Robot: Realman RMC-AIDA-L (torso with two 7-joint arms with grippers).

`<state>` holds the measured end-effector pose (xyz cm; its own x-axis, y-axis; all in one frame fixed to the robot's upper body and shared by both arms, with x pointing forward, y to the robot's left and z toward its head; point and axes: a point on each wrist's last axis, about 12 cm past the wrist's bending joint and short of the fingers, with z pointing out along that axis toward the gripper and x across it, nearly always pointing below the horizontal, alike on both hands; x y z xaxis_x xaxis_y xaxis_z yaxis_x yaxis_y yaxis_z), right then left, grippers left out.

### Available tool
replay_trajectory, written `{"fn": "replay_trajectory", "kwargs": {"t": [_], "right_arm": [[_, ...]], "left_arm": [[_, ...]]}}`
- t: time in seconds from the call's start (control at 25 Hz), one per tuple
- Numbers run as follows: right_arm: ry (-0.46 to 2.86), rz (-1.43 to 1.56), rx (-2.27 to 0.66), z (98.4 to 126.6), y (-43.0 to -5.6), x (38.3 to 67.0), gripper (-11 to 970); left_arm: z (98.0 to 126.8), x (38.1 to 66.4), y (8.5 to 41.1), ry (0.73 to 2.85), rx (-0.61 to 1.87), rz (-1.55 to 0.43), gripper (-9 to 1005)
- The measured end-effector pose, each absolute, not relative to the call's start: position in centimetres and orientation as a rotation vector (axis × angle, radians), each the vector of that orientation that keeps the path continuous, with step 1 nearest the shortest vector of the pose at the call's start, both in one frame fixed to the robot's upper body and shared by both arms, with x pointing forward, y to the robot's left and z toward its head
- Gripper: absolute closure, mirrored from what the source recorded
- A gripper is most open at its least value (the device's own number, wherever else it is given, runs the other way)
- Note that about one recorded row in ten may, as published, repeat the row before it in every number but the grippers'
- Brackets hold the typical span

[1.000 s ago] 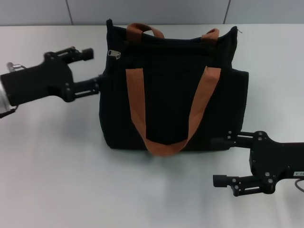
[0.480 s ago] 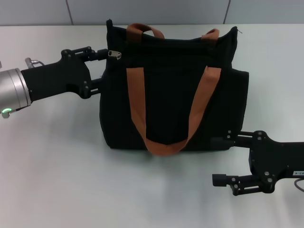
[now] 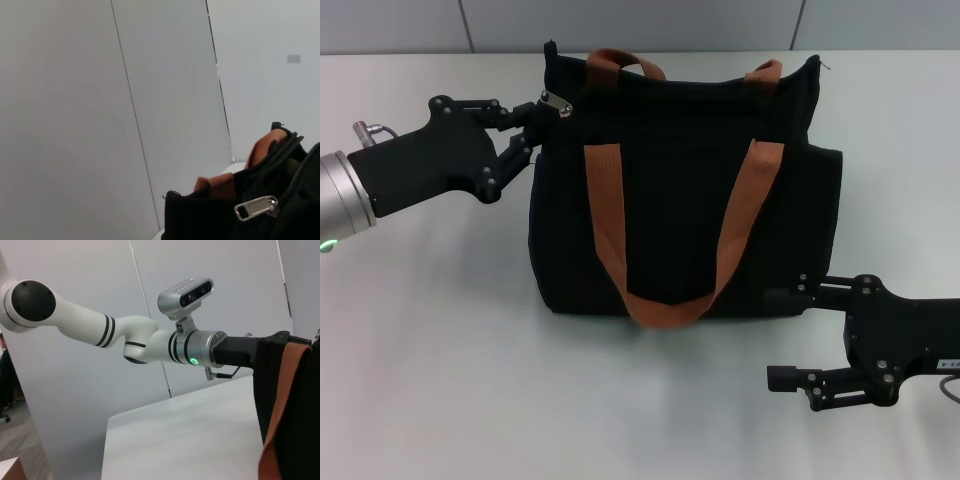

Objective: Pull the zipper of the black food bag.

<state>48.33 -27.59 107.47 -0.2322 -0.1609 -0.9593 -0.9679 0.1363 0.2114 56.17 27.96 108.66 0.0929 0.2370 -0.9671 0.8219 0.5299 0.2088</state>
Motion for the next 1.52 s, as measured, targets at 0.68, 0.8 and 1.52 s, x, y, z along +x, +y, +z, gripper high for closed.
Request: {"fn": "replay_trajectory", "kwargs": {"t": [0.68,0.8,1.52], "right_arm": [[1.384,1.340,-0.956,110.8,-27.4,49.1,132],[1.385,1.410,-0.882,112.4,-27.4,50.4,133],[1.541,1.454,-0.835,117.8,-23.2,58.0,133]], "left_arm": [[108.5,55.3,28.2,1.412,0.934,-0.551,975],[108.4,55.3,28.2,1.406,0.934,-0.546,975],[108.4,54.5,27.8,1.328,0.909,-0.562,975]]}}
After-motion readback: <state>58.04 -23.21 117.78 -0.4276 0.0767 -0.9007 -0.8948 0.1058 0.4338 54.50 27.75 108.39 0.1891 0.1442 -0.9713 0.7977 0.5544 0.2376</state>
